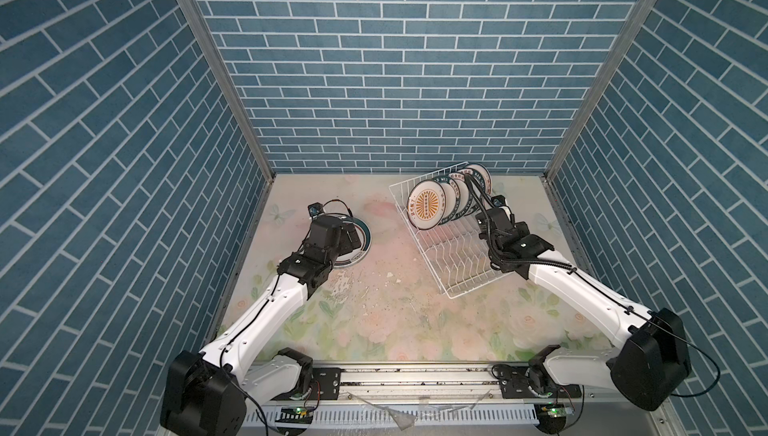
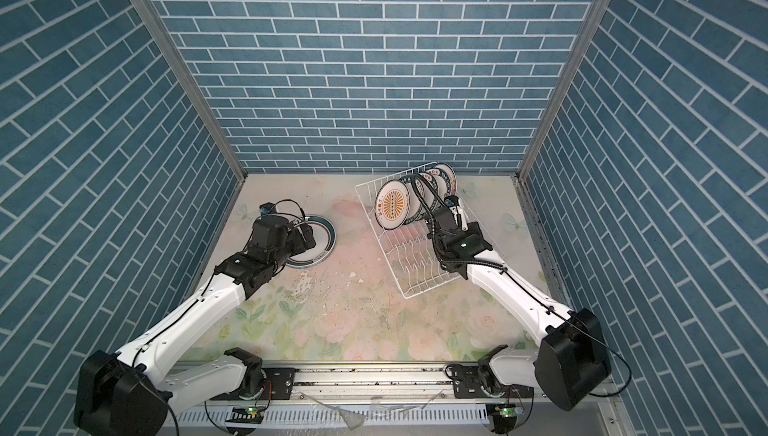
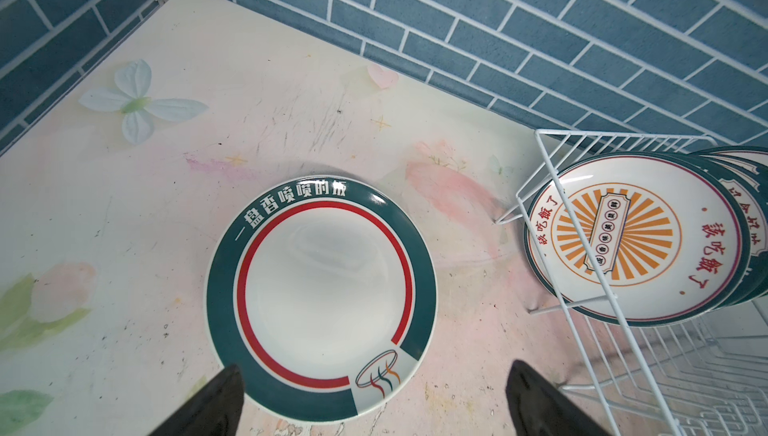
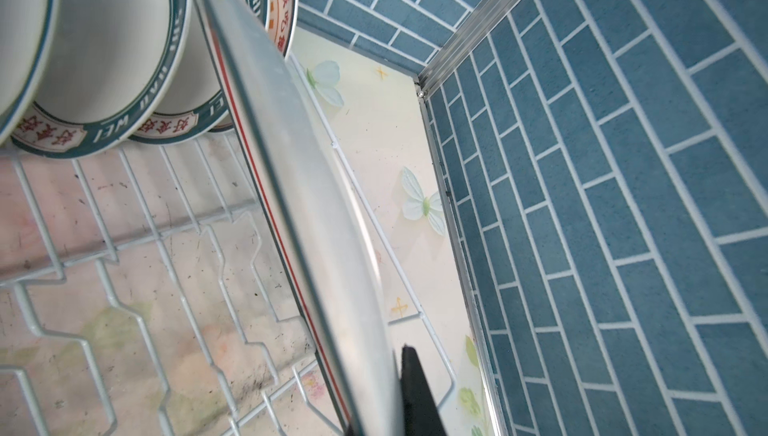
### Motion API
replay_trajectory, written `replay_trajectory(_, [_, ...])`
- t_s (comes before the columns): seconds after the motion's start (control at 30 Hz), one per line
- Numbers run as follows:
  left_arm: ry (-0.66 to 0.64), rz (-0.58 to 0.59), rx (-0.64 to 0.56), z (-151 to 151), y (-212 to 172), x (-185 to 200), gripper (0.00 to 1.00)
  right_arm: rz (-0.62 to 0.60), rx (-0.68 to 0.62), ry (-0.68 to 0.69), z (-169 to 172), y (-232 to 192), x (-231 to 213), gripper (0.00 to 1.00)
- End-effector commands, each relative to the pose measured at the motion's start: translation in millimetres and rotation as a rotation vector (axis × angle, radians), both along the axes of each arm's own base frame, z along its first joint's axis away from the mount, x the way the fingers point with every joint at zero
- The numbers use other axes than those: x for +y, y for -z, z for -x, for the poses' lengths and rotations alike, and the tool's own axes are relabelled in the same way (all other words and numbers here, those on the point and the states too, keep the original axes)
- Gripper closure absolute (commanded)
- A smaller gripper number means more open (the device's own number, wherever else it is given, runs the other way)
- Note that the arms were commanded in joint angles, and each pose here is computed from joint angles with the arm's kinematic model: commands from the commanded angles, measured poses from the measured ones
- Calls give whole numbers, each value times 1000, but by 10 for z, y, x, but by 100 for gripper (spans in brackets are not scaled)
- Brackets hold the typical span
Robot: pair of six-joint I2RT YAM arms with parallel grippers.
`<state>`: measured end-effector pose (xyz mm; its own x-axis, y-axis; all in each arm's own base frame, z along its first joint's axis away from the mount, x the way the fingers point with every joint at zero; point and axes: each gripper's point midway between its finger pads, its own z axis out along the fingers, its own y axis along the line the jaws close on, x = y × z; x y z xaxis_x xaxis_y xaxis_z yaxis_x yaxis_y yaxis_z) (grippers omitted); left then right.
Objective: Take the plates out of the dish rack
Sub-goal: 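Raise the left gripper off the stack while the right gripper grasps the next rack plate, then lift the 'Just To Eat Eat' plate out of the rack with the right gripper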
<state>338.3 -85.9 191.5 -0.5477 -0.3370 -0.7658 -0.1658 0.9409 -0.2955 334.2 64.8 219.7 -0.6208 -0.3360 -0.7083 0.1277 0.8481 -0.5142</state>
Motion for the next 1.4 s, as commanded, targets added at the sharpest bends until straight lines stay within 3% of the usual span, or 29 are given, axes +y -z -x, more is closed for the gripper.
replay_trajectory(0.0, [29, -5, -14, 60, -62, -22, 1, -37, -123, 35, 29, -250, -60, 100])
replay_trajectory(0.27, [71, 14, -22, 70, -57, -91, 1, -123, -244, -25, 118, -531, 17, 100])
replay_trajectory(0.57, [104, 36, -39, 77, -87, -157, 1, -425, -426, -275, 285, -819, 376, 100])
replay_trajectory(0.73, [121, 54, -54, 85, -110, -190, 1, -587, -451, -388, 356, -933, 598, 100])
replay_trajectory(1.13, [170, 91, -84, 87, -130, -289, 1, -1079, -162, -578, 307, -685, 1593, 100])
replay_trajectory(1.37, [216, 122, -96, 84, -145, -387, 1, -1224, 34, -645, 322, -564, 2025, 100])
